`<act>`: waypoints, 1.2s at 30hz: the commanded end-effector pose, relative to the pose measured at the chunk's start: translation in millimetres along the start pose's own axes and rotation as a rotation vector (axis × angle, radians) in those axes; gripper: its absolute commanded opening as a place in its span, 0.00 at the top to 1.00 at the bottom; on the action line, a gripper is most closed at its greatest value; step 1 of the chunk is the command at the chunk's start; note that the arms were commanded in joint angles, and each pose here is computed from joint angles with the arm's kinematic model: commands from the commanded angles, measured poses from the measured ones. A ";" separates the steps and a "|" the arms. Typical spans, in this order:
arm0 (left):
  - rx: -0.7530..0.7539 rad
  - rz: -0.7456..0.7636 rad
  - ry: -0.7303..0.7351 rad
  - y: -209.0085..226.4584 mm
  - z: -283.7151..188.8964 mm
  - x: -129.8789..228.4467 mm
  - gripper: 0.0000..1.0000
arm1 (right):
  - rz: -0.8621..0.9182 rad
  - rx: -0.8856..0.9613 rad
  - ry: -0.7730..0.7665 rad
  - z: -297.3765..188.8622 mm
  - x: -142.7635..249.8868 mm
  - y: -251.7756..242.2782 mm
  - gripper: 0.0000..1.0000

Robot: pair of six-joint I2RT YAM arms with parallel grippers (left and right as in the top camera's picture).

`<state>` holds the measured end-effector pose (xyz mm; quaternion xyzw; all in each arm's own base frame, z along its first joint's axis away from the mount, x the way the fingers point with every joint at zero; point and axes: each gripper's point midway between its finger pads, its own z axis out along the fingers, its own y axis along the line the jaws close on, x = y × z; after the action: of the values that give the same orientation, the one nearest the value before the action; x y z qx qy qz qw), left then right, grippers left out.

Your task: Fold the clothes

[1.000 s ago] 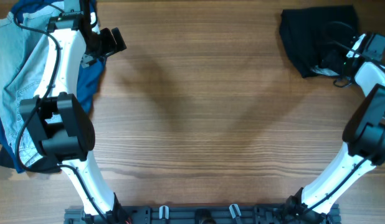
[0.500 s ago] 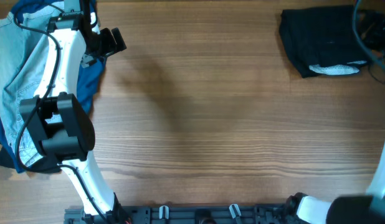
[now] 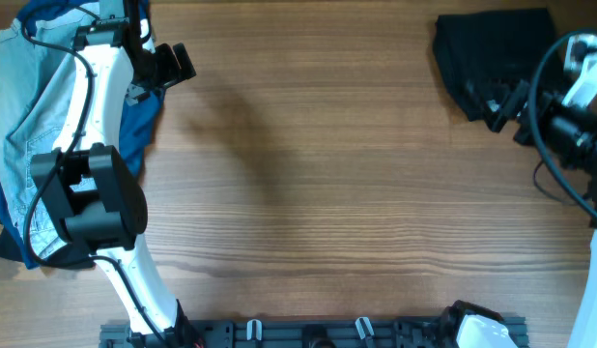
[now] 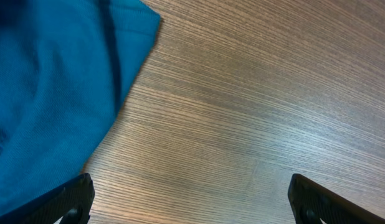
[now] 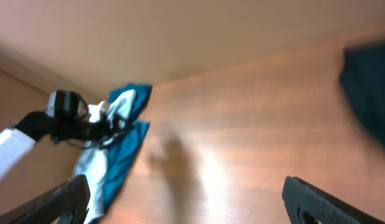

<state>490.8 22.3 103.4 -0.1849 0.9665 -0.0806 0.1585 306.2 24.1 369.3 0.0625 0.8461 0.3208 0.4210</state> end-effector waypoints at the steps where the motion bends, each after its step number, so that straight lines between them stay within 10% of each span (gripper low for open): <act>1: -0.006 0.005 -0.007 -0.7 2.5 -3.9 0.00 | 0.222 0.069 0.034 -1.2 12.0 -10.7 0.00; 8: -0.006 0.005 -0.007 -0.7 2.5 -3.9 0.00 | 0.267 0.254 0.089 0.0 31.1 -46.3 0.00; 22: -0.006 0.005 -0.007 -0.7 2.5 -3.9 0.00 | -0.556 0.154 -0.106 10.9 22.3 -7.1 0.00; 36: -0.006 0.005 -0.007 -0.7 2.5 -3.9 0.00 | -0.591 0.098 -0.404 47.1 147.1 -58.1 0.00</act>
<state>490.9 22.9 103.0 -0.1852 0.9666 -0.0789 0.1585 267.4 68.2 238.7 -0.1665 0.7413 0.1176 0.6395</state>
